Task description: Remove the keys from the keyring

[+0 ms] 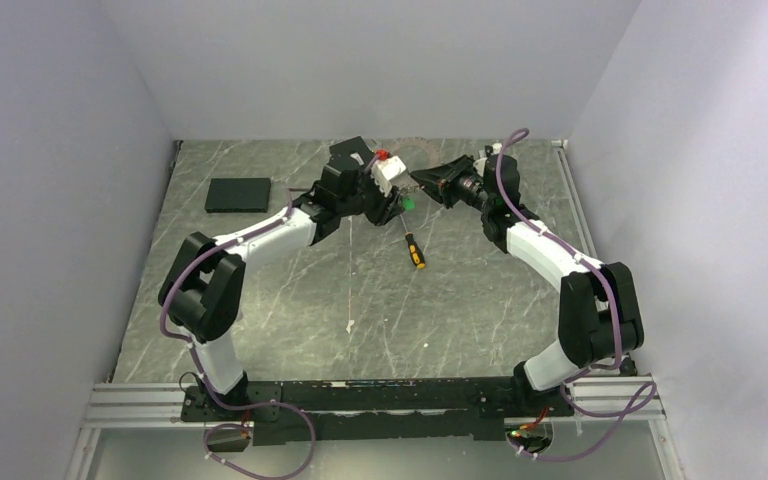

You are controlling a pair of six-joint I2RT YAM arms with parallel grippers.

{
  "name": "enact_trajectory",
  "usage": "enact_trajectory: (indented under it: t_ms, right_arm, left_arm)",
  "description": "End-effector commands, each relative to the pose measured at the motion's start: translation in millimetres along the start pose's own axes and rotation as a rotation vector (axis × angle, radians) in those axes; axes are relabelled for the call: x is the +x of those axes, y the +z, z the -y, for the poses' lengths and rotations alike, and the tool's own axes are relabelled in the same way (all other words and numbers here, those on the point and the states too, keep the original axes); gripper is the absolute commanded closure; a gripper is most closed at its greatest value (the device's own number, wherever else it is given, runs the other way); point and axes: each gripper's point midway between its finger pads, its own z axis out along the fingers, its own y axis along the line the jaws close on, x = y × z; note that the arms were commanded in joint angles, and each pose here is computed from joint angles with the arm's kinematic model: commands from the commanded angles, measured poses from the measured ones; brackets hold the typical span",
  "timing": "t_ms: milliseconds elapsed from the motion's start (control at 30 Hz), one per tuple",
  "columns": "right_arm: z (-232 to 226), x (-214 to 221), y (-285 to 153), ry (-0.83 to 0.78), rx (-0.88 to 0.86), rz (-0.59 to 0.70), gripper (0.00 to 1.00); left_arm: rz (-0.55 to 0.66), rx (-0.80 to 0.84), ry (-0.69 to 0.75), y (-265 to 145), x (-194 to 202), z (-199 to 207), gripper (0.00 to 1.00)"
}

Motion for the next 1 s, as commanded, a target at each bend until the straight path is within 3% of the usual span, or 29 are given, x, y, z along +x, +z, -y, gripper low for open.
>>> enact_trajectory:
  t_ms: [0, 300, 967]
  right_arm:
    - [-31, 4, 0, -0.028, -0.090, -0.021, 1.00]
    - [-24, 5, 4, -0.024, -0.072, -0.021, 1.00]
    - [-18, 9, 13, 0.038, -0.086, -0.037, 1.00]
  left_arm:
    - [0.072, -0.088, 0.092, -10, -35, -12, 0.57]
    - [0.084, -0.178, 0.105, -14, -45, -26, 0.59]
    - [0.099, -0.080, -0.022, 3, -52, -11, 0.57]
